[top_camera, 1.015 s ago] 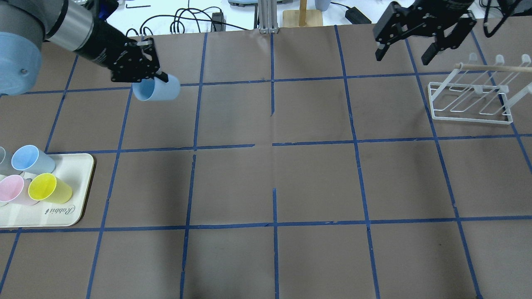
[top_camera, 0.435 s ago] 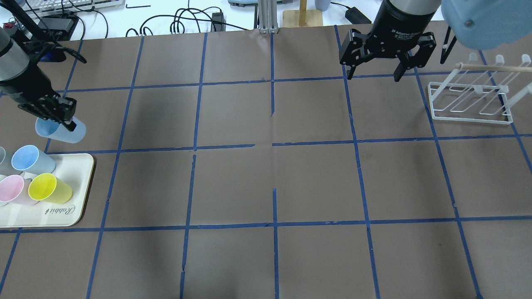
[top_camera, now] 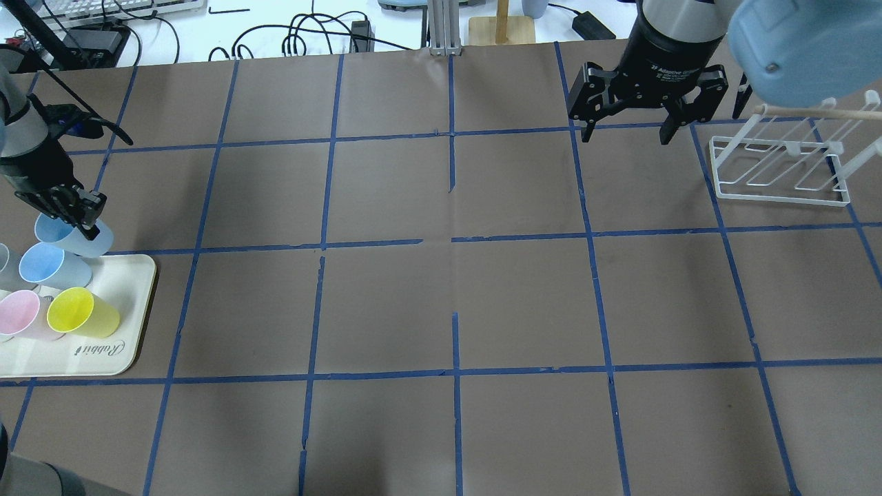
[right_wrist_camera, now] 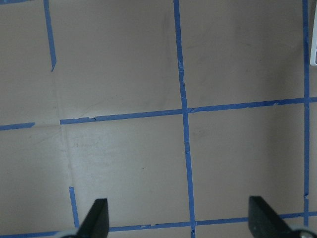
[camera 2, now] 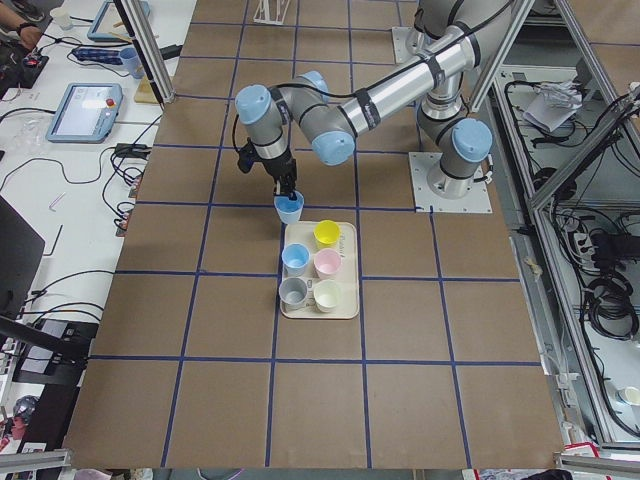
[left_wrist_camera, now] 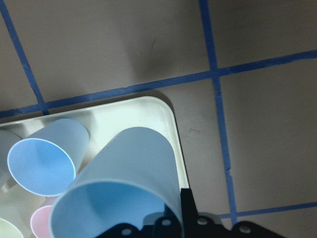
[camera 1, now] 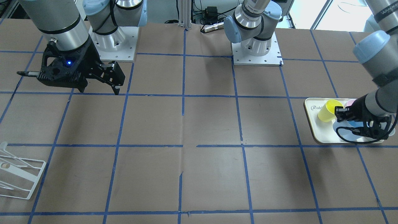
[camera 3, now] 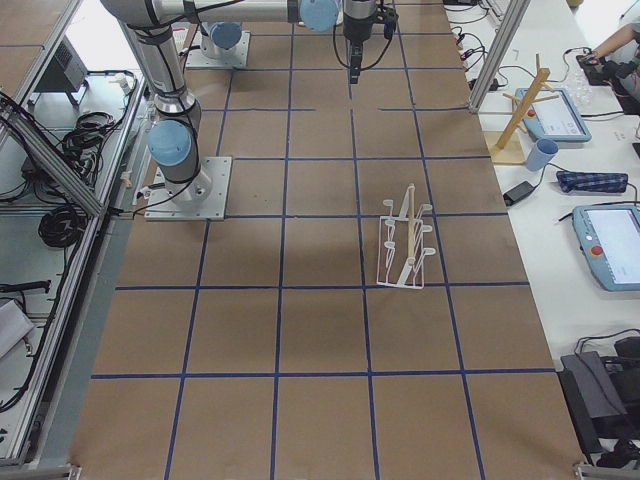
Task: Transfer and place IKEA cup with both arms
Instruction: 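Lower the cup with the left gripper onto the white tray beside the blue cup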
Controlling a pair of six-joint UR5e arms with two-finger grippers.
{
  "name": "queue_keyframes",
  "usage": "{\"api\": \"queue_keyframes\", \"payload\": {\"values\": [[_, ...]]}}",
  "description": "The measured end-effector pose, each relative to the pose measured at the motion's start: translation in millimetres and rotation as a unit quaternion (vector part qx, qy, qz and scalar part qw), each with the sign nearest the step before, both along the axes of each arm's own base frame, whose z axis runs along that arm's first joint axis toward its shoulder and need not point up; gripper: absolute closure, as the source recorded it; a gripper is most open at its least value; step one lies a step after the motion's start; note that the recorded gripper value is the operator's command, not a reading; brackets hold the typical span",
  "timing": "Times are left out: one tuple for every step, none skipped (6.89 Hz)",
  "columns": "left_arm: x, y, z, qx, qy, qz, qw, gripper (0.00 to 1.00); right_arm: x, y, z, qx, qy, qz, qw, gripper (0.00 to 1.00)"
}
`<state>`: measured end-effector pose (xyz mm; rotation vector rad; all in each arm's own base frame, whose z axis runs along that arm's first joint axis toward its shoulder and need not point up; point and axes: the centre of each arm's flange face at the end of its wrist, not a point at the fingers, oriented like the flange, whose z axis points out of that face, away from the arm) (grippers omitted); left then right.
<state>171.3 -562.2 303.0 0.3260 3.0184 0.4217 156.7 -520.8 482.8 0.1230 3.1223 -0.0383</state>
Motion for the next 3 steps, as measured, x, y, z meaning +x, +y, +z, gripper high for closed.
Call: {"api": "queue_keyframes", "payload": {"values": [[5.3,-4.2,-21.0,0.016,0.005,-0.004,0.9999,1.0,0.0,0.1,-0.2,0.0,0.0,0.0,1.0,0.0],[9.3,-6.4,-34.4,0.028,0.005,-0.007,0.9996,1.0,0.2,0.3,-0.1,0.0,-0.001,0.0,1.0,0.0],[13.3,-8.2,-44.6,0.038,0.0,-0.011,0.9992,1.0,0.3,0.3,-0.1,0.0,-0.002,0.0,1.0,0.0]]}}
